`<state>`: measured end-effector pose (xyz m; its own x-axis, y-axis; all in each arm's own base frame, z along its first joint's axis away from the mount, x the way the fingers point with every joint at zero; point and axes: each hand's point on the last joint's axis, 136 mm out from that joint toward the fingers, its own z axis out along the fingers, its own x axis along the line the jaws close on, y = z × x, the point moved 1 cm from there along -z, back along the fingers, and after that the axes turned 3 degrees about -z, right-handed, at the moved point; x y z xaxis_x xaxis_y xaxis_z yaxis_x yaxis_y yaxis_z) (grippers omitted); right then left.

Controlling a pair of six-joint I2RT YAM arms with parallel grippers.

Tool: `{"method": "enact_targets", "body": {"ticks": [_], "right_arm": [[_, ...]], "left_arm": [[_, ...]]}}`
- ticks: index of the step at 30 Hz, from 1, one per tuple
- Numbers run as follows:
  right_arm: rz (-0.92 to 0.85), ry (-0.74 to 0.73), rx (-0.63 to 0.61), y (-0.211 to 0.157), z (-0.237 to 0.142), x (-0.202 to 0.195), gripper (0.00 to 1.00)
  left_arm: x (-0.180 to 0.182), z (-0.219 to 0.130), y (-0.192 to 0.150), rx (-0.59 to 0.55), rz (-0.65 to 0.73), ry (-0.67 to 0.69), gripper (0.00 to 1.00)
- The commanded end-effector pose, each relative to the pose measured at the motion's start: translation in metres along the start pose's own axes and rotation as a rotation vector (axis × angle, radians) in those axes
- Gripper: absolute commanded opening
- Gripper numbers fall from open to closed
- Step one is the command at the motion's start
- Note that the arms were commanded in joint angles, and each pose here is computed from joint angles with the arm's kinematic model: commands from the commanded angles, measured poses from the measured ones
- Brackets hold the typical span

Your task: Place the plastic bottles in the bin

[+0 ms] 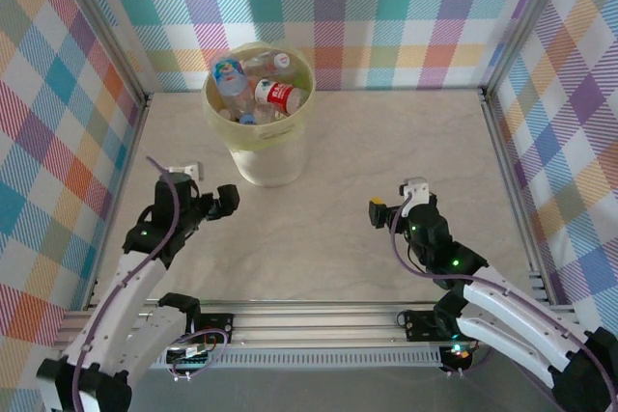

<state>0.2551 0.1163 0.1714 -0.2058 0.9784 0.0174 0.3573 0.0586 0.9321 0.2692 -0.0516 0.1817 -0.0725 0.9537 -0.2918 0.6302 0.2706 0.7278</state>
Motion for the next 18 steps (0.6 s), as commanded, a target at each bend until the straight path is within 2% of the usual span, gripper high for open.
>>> {"method": "enact_targets", "body": {"ticks": [1, 5, 10, 14, 18], "right_arm": [[0.007, -0.063, -0.102, 0.024, 0.005, -0.020, 1.00], [0.030, -0.143, -0.094, 0.021, 0.018, -0.053, 1.00], [0.041, -0.250, -0.065, 0.008, 0.035, -0.096, 1.00], [0.082, -0.261, -0.101, -0.004, 0.048, -0.116, 1.00], [0.076, -0.243, -0.118, -0.014, 0.065, -0.123, 1.00]], "left_arm": [[0.014, 0.013, 0.026, -0.159, 0.041, 0.101, 1.00], [0.014, 0.037, 0.023, -0.227, 0.172, 0.080, 1.00], [0.023, 0.069, 0.027, -0.266, 0.191, 0.117, 1.00], [0.020, 0.092, 0.031, -0.342, 0.198, 0.077, 1.00], [0.025, 0.104, 0.027, -0.351, 0.276, 0.088, 1.00]]}}
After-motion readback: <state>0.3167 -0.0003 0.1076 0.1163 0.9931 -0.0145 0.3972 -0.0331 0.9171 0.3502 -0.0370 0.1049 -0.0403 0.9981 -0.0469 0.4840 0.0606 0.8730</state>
